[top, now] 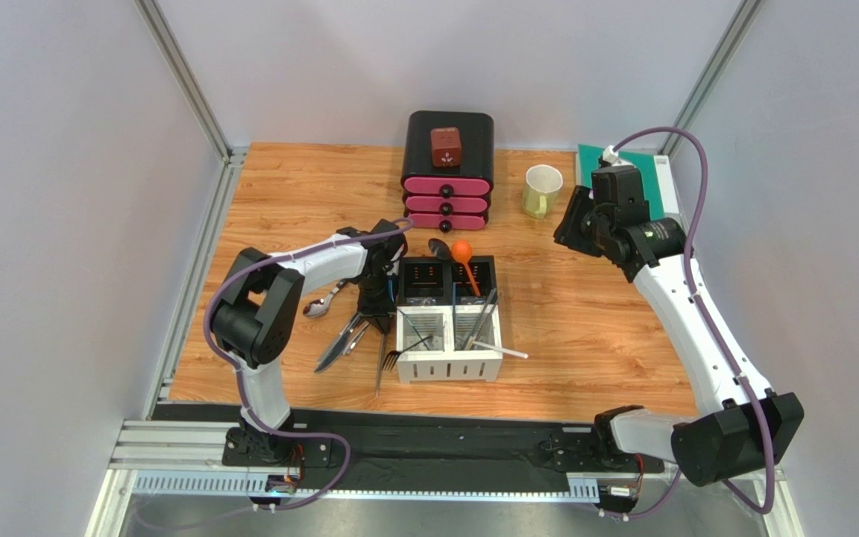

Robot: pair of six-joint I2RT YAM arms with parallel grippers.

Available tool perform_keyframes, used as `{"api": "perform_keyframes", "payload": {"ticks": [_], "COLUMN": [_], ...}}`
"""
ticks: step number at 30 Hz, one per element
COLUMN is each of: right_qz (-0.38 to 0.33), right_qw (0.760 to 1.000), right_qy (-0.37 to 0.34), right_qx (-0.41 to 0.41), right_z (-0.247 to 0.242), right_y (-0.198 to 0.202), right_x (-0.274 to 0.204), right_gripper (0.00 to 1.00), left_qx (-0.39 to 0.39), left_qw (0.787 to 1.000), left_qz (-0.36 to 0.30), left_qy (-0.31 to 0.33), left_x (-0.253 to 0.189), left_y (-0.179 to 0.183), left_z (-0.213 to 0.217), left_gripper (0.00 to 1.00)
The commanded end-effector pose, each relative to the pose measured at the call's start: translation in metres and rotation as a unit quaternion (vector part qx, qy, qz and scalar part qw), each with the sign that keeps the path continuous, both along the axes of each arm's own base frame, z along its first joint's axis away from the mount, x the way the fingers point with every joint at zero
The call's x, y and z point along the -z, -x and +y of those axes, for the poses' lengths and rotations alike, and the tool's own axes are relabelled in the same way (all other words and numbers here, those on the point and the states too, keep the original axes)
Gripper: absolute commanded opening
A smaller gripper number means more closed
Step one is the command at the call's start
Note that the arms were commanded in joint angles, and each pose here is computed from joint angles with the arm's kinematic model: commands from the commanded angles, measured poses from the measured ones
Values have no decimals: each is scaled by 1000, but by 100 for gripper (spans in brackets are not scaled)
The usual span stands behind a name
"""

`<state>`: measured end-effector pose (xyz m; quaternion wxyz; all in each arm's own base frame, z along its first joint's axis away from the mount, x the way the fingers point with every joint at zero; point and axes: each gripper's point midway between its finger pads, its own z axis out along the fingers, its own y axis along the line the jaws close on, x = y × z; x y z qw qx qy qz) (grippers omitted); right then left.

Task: Sort the eating utensils into containers
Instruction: Pick up the fork at the center of the board, then place the fork in the storage box.

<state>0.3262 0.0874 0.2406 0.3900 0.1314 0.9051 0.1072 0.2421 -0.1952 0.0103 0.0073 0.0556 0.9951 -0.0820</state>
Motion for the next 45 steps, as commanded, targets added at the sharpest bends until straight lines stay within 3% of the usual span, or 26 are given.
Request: {"api": "perform_keyframes", "payload": {"ticks": [1, 13, 21, 25, 34, 39, 45], "right_qz": [-19, -9, -3, 1, 6, 2, 17], "right_qw": [1000, 1000, 1000, 1000, 999, 999, 998], "right_qy": [-4, -10, -18, -24, -47, -51, -63], "right_qx": [-2, -4, -6, -5, -6, -6, -18], "right_z": [-2, -1, 1, 2, 6, 7, 12], "right_y": [4, 7, 13, 17, 29, 29, 38], "right_x": [-9, -2, 3, 7, 11, 9, 22], "right_gripper": [38, 38, 38, 38, 36, 36, 36], "left_qx": [3, -39, -144, -173, -169, -132, -86], "left_qw": [1000, 988, 950, 924, 864, 848, 837], "left_qz": [9, -152, -277, -339, -439, -457, -487], "left_qy": [-13, -4, -24, 38, 179, 234, 233], "left_x": [35, -70, -162, -211, -304, -316, -306], "left_y": [9, -16, -24, -18, -20, -20, -24], "left_z": [-3, 16, 71, 72, 39, -6, -54], "left_gripper": [0, 0, 0, 0, 0, 0, 0]}}
